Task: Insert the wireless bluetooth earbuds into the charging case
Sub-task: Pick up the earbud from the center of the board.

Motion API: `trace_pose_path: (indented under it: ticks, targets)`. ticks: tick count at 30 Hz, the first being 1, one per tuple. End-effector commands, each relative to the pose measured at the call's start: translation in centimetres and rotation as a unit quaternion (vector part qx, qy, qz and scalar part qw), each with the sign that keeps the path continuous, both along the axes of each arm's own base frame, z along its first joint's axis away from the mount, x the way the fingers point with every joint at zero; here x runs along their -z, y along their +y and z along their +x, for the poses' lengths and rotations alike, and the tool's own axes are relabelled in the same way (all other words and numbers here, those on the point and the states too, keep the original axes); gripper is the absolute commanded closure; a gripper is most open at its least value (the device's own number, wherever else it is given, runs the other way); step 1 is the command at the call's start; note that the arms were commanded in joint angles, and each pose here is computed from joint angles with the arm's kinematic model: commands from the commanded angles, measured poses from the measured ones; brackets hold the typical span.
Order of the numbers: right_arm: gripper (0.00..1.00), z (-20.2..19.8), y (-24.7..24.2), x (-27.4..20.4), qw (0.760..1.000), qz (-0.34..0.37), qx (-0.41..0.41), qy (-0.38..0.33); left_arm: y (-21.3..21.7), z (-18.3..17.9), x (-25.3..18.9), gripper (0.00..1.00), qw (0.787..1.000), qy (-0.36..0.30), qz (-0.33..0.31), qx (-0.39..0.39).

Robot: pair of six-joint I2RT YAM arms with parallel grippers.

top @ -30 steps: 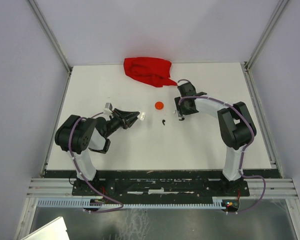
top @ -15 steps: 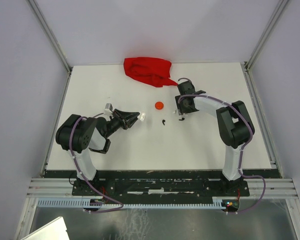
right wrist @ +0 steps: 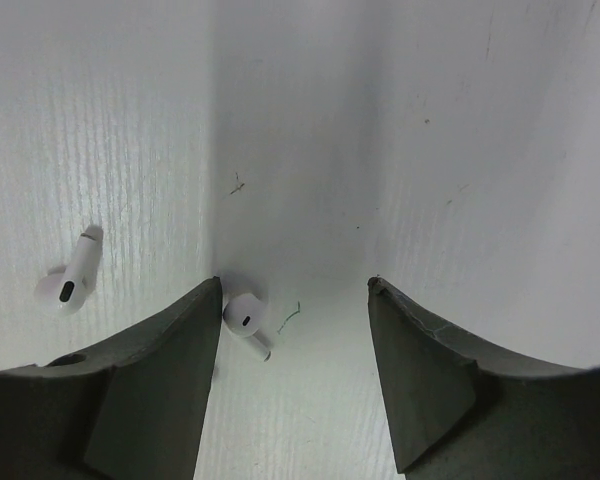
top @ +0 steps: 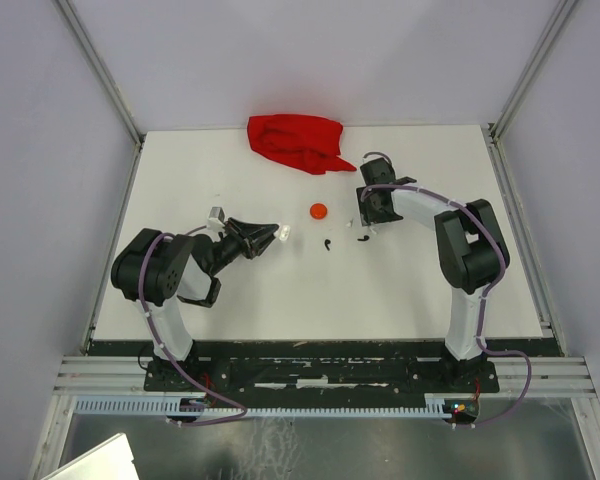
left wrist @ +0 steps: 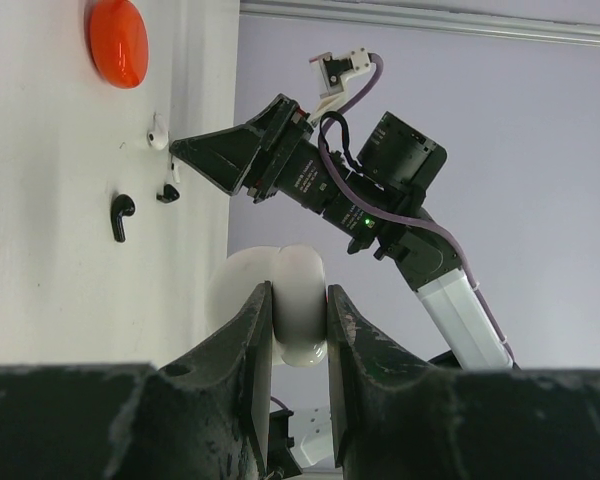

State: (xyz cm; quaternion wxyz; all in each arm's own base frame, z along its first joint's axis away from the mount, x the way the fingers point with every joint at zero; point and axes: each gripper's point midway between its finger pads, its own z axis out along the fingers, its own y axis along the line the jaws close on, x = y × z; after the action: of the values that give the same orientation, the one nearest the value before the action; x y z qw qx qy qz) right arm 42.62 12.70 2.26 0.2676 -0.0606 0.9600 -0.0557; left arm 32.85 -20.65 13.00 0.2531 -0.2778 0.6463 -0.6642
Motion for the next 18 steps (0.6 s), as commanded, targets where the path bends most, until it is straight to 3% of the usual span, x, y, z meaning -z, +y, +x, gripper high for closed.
trace_pose_path:
  ticks: [1, 18]
  targets:
    - [0.32, 0.5, -0.4, 0.0, 1.000, -0.002, 0.013, 0.002, 0.0, -0.5, -2.7, 0.97, 0.997, -0.073, -0.016, 0.009]
    - [0.33, 1.0, 0.9, -1.5, 0.999, 0.036, -0.007, -0.016, 0.1, -0.4, -2.7, 0.97, 0.997, -0.073, -0.016, 0.008]
